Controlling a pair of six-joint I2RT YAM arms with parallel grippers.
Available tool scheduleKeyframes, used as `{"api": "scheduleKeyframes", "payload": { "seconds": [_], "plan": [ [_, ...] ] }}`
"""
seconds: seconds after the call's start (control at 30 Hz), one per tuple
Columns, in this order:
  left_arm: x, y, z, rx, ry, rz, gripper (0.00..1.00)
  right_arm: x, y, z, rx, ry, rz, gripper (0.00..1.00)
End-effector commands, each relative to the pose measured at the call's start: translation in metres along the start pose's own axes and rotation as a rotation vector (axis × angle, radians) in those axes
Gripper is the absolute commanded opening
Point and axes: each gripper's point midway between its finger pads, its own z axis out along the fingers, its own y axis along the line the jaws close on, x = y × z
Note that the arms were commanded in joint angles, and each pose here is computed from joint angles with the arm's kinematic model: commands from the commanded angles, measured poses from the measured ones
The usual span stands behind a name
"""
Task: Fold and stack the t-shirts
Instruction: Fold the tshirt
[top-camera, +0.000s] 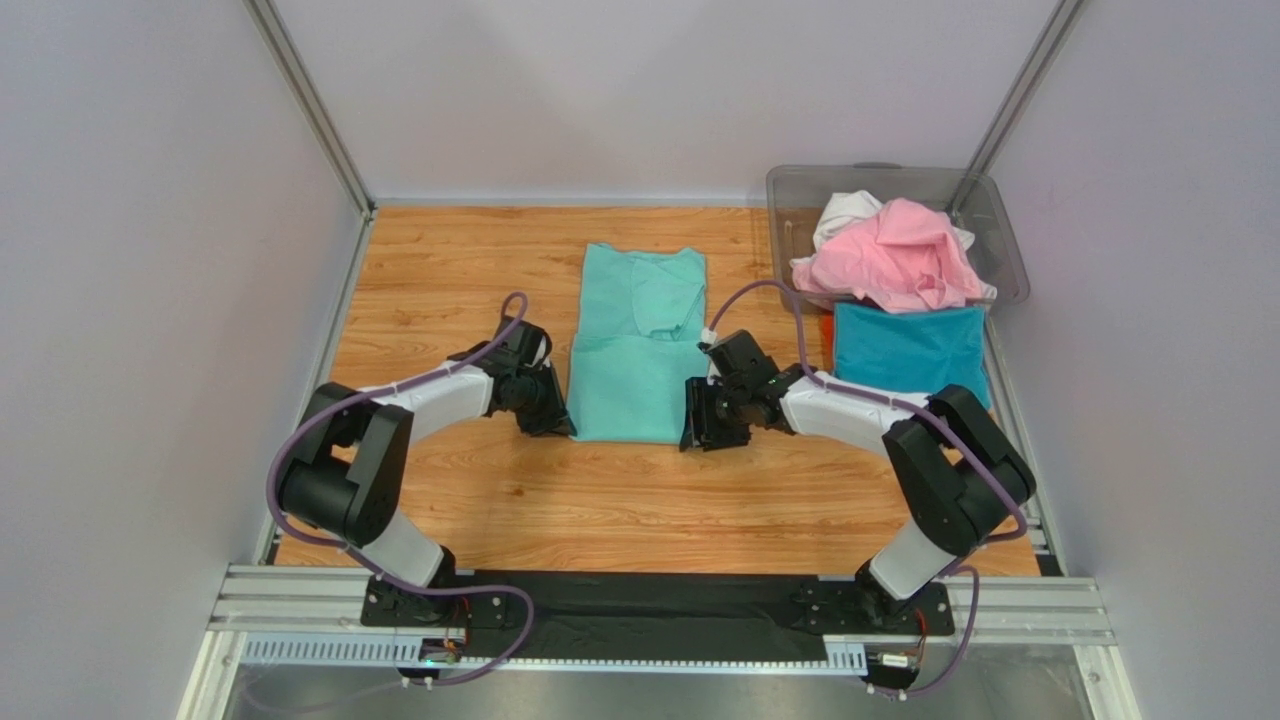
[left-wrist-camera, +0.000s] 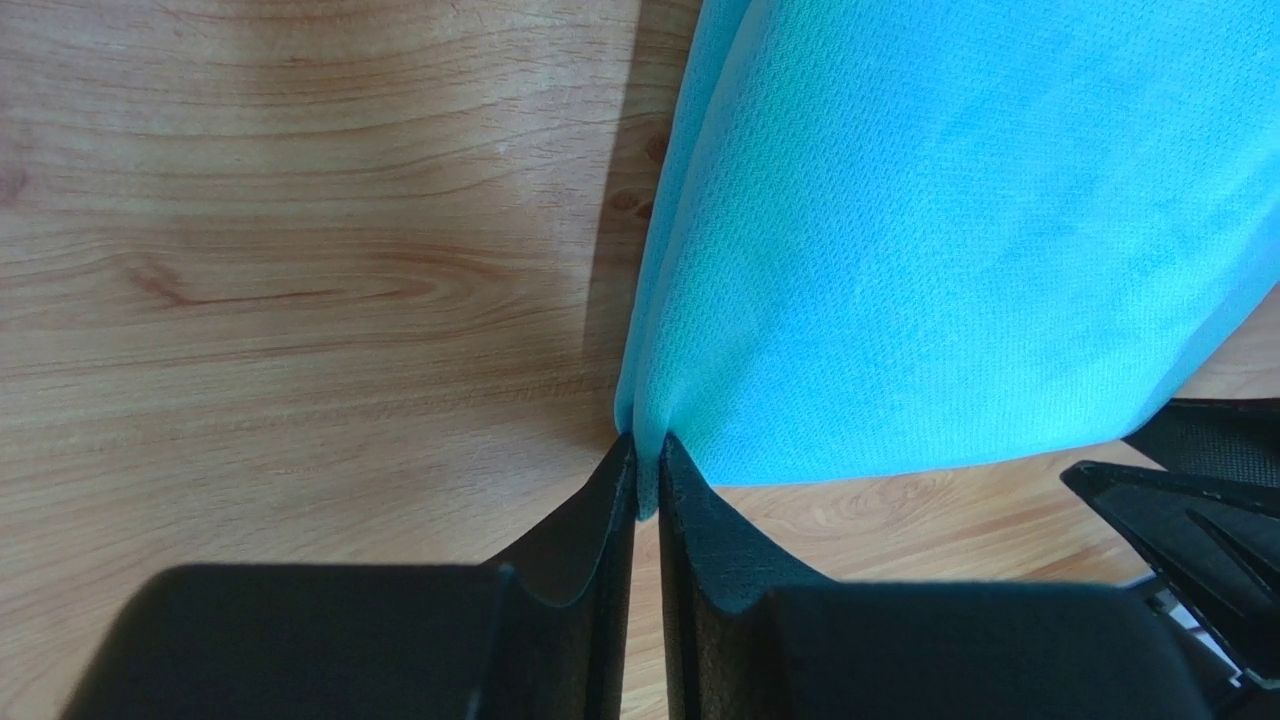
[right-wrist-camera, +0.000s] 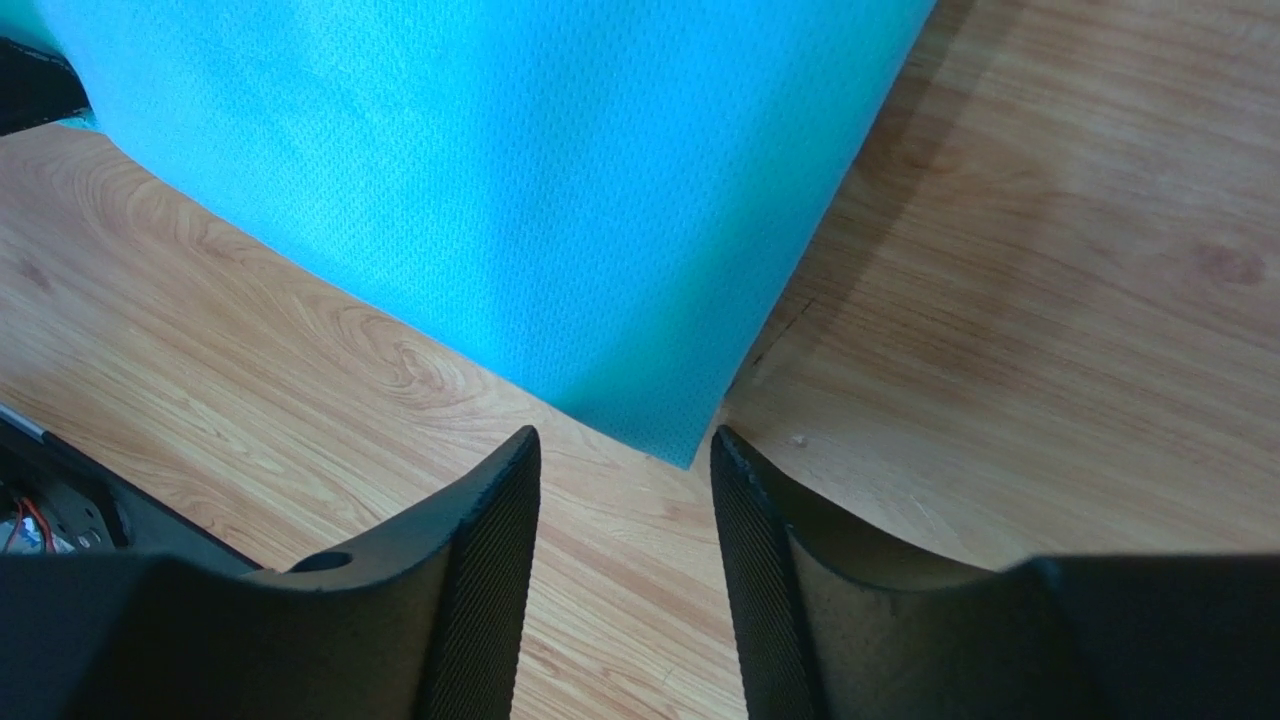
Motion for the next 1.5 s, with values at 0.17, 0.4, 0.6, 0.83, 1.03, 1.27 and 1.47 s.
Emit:
{"api": "scheduleKeyframes", "payload": {
  "seconds": [0.17, 0.4, 0.6, 0.83, 1.03, 1.27, 1.47],
  "plan": [
    [0.012, 0.011, -0.004, -0.018, 0.008, -0.005, 0.0, -0.012, 0.007, 0.012, -0.01, -0.037, -0.027, 0.2],
    [0.026, 0.007, -0.03, 0.047, -0.025, 0.007, 0.0, 0.01, 0.026, -0.004, -0.063, -0.041, -0.117, 0.0],
    [0.048, 0.006, -0.072, 0.105, -0.106, 0.017, 0.0, 0.048, 0.058, -0.039, -0.125, -0.034, -0.215, 0.0],
    [0.072, -0.002, -0.125, 0.262, -0.23, -0.011, 0.0, 0.096, 0.101, -0.095, -0.353, 0.046, -0.253, 0.0],
    [0.071, -0.009, -0.187, 0.347, -0.402, -0.002, 0.0, 0.117, 0.131, -0.147, -0.563, 0.1, -0.261, 0.0],
    [0.061, -0.016, -0.217, 0.366, -0.479, 0.009, 0.0, 0.119, 0.148, -0.18, -0.676, 0.098, -0.24, 0.0],
    [0.039, -0.02, -0.222, 0.307, -0.518, -0.005, 0.0, 0.104, 0.135, -0.165, -0.624, 0.081, -0.172, 0.0]
  ]
}}
